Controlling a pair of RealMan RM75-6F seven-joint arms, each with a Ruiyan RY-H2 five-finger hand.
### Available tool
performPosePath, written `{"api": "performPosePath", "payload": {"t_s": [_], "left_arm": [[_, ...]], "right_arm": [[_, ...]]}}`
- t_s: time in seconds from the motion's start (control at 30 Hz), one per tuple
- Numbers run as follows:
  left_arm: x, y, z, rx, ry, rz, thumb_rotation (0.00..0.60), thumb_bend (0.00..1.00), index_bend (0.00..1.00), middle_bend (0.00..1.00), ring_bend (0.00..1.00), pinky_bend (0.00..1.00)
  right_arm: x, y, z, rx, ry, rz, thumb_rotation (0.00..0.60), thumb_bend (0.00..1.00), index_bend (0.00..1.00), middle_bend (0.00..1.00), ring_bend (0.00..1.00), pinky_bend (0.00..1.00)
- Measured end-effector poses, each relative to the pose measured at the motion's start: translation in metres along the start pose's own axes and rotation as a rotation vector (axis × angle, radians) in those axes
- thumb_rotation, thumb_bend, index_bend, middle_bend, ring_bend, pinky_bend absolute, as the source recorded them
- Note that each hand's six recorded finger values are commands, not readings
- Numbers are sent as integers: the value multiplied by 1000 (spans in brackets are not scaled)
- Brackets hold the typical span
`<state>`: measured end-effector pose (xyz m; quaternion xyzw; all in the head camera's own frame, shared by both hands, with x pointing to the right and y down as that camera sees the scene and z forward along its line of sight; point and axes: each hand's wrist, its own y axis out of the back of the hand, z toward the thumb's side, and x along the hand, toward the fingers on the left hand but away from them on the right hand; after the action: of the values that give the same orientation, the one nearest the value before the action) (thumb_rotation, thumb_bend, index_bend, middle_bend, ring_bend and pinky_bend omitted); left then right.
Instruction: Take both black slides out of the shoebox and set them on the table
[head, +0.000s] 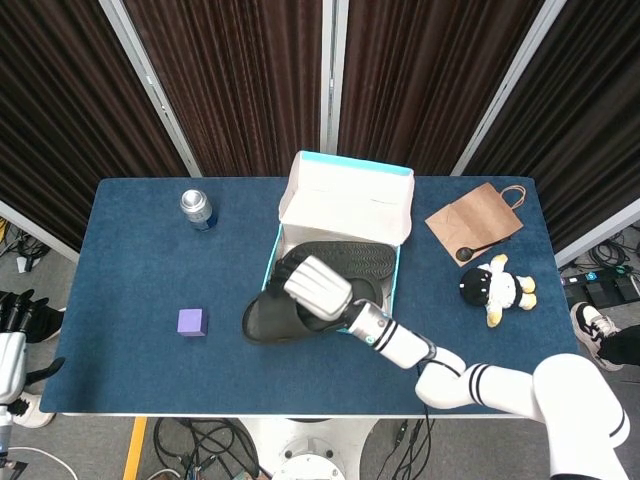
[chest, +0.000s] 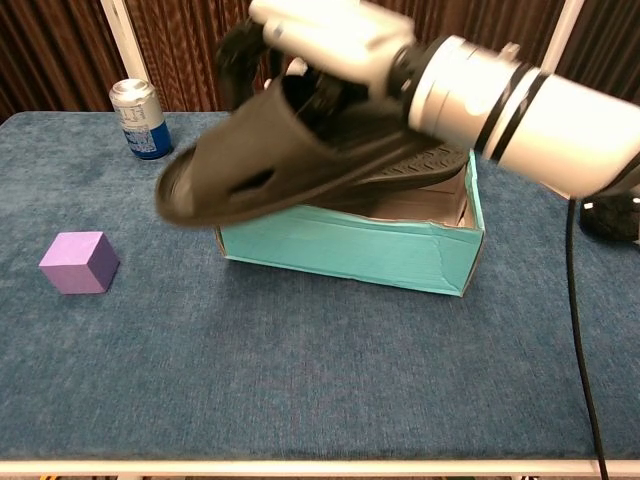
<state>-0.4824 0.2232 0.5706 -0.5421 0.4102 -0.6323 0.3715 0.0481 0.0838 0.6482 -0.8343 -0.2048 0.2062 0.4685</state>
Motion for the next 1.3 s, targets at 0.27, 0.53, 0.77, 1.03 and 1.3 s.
{"api": "performPosePath", "payload": {"t_s": [0.27,0.53,0.77,1.03,1.3], "left_arm": [[-3,-3,-6,-1,15,-8,600,0,174,75,3,22],[-1,-5,-4,-11,4,-9,600,0,174,74,3,22],[-2,-8,-7,-13,14,-16,600,0,174,74,3,22],[-1,-8,-6,-20,7,-11,600,0,174,74,3,22],[-2,-6,-7,-16,8,-4,600,0,174,75,3,22]], "right_arm": [[-18,-56,50,-33,45,110,600,502,651,494,271,252],[-27,-82,63,-15,9,153,600,363,192,206,28,29],[-24,-94,53,85,-44,247,600,0,0,0,0,0],[-12,-68,37,158,-75,312,600,0,0,0,0,0],[16,-17,10,231,-105,315,600,0,0,8,0,0]]}}
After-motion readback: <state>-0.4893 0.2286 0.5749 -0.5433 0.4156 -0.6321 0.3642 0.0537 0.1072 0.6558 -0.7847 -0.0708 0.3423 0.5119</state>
